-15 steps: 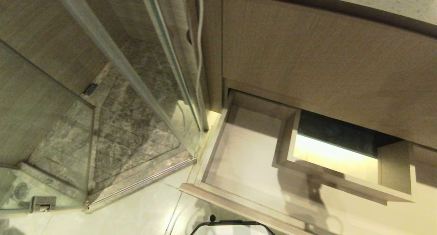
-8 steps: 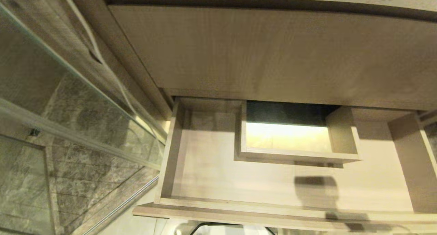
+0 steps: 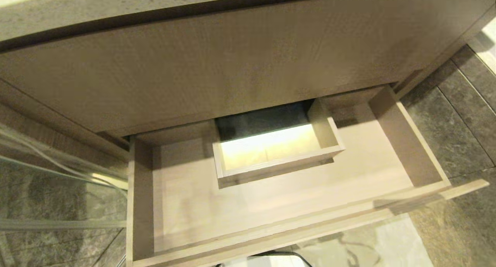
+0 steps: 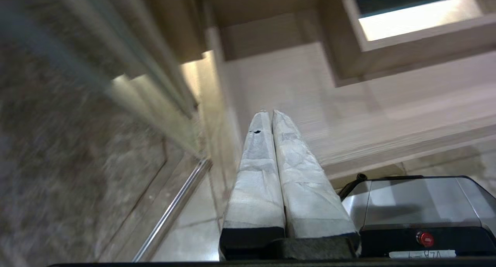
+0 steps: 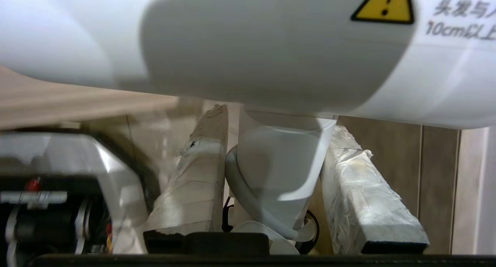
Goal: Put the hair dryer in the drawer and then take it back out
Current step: Put it into the drawer
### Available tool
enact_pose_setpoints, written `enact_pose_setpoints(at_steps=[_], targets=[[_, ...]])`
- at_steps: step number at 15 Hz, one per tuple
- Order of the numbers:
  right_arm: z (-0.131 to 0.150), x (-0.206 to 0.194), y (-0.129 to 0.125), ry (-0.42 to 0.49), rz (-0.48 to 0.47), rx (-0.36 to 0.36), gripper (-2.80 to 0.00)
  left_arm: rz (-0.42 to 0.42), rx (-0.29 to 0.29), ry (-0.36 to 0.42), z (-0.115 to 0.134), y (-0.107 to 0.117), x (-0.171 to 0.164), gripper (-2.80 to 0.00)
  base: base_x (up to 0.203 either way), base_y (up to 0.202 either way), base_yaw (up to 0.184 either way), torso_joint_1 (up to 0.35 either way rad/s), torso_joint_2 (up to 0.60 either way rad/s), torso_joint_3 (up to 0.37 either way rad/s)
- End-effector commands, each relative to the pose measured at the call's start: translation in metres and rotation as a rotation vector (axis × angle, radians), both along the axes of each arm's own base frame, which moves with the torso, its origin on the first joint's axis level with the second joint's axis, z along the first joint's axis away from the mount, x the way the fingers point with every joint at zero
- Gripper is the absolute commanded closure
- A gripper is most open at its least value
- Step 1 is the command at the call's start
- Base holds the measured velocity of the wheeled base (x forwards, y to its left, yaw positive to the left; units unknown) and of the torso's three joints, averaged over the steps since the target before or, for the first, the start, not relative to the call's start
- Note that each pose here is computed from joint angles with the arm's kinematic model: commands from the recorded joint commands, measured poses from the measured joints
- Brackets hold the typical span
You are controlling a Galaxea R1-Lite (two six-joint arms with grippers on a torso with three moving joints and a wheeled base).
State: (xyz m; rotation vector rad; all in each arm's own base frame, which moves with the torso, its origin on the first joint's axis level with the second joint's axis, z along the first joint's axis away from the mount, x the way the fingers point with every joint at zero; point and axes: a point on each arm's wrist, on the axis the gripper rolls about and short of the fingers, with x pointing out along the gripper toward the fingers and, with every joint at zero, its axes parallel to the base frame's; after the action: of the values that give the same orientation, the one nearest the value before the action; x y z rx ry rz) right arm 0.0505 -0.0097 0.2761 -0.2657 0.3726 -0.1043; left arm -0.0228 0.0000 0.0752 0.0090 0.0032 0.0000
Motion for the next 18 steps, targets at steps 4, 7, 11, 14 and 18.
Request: enact_pose_setpoints(at_steps=[4,7,11,14,18], targets=[[-0.002,0.007,-0.001,0.053,0.005,0.01,0.0,0.001,0.0,0.0,0.0,0.0,0.0,0.0,0.001,0.0,-0.021,0.0,0.0,0.001],[0.002,0.033,-0.007,0.102,0.008,0.024,0.0,0.0,0.0,0.0,0.0,0.0,0.0,0.0,0.0,0.0,0.0,0.0,0.0,0.0],[-0.004,0.089,-0.016,0.22,0.048,0.074,0.0,0.0,0.0,0.0,0.0,0.0,0.0,0.0,0.0,0.0,0.0,0.0,0.0,0.0],[-0.028,0.144,-0.024,0.303,0.175,0.163,0.0,0.001,0.0,0.0,0.0,0.0,0.0,0.0,0.0,0.0,0.0,0.0,0.0,0.0],[-0.08,0.228,-0.036,0.362,0.226,0.204,0.0,0.001,0.0,0.0,0.0,0.0,0.0,0.0,0.0,0.0,0.0,0.0,0.0,0.0]])
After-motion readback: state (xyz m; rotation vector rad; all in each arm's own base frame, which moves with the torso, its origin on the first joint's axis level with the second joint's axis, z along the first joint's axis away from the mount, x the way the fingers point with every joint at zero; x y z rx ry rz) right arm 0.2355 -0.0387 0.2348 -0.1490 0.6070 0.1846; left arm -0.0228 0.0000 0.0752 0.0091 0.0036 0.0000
